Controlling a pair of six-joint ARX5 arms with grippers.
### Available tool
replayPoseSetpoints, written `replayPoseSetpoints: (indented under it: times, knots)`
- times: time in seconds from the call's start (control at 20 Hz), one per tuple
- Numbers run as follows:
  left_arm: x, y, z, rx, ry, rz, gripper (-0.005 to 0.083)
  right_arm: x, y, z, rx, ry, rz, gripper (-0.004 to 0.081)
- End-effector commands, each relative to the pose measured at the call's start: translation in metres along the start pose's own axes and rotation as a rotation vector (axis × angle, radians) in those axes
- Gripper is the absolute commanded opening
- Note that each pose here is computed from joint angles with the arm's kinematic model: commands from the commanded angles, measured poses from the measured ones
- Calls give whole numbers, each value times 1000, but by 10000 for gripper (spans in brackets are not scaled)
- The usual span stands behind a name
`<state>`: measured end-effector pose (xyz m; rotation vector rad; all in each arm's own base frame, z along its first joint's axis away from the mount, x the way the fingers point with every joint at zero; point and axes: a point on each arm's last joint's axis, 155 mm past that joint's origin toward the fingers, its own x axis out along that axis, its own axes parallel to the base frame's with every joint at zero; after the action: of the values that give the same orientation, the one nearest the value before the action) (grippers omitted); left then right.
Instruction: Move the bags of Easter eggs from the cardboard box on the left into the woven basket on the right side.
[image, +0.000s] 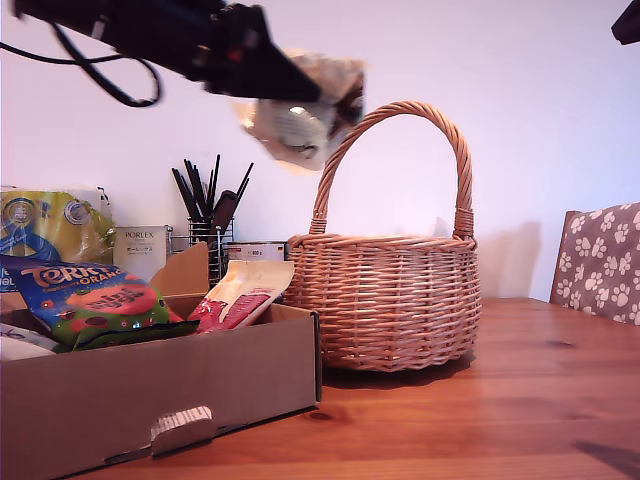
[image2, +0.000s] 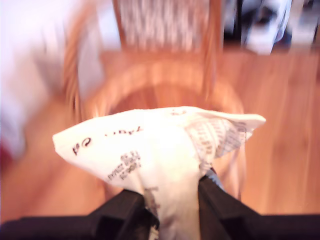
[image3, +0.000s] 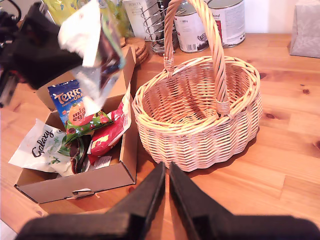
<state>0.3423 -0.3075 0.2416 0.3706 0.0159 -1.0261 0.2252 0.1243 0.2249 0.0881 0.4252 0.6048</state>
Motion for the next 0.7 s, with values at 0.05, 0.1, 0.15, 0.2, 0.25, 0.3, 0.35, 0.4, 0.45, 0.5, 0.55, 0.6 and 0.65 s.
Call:
replayPoseSetpoints:
  times: [0.05, 0.1, 0.15, 0.2, 0.25, 0.3, 0.35, 0.4, 0.45, 0.5, 0.55, 0.6, 0.65]
  knots:
    - [21, -2, -11, 5, -13, -6, 146, 2, 1, -4, 0, 5, 7, -13]
    - [28, -3, -13, 5, -12, -13, 146, 2, 1, -4, 0, 5, 7, -13]
    - [35, -2, -16, 4, -6, -15, 146, 2, 1, -4, 0, 5, 7, -13]
    - [42, 0, -18, 4, 1, -9, 147, 2, 1, -4, 0, 5, 7, -13]
    - [48, 2, -18, 7, 2, -5, 147, 2, 1, -4, 0, 5, 7, -13]
    - [53, 4, -16, 8, -2, -7, 147, 2, 1, -4, 1, 5, 7, -13]
    - [58, 4, -14, 11, -6, -10, 147, 2, 1, -4, 1, 5, 7, -13]
    - [62, 4, -14, 11, -7, -14, 147, 2, 1, -4, 1, 5, 7, -13]
    - [67, 4, -15, 11, -6, -17, 147, 2, 1, -4, 1, 5, 7, -13]
    - [70, 3, -16, 10, -4, -20, 147, 2, 1, -4, 1, 5, 7, -13]
    - [74, 2, -19, 8, 0, -25, 147, 2, 1, -4, 1, 5, 7, -13]
    - [76, 0, -21, 8, 4, -29, 147, 2, 1, -4, 1, 5, 7, -13]
    - [77, 0, -22, 8, 4, -29, 147, 2, 1, -4, 0, 5, 7, -13]
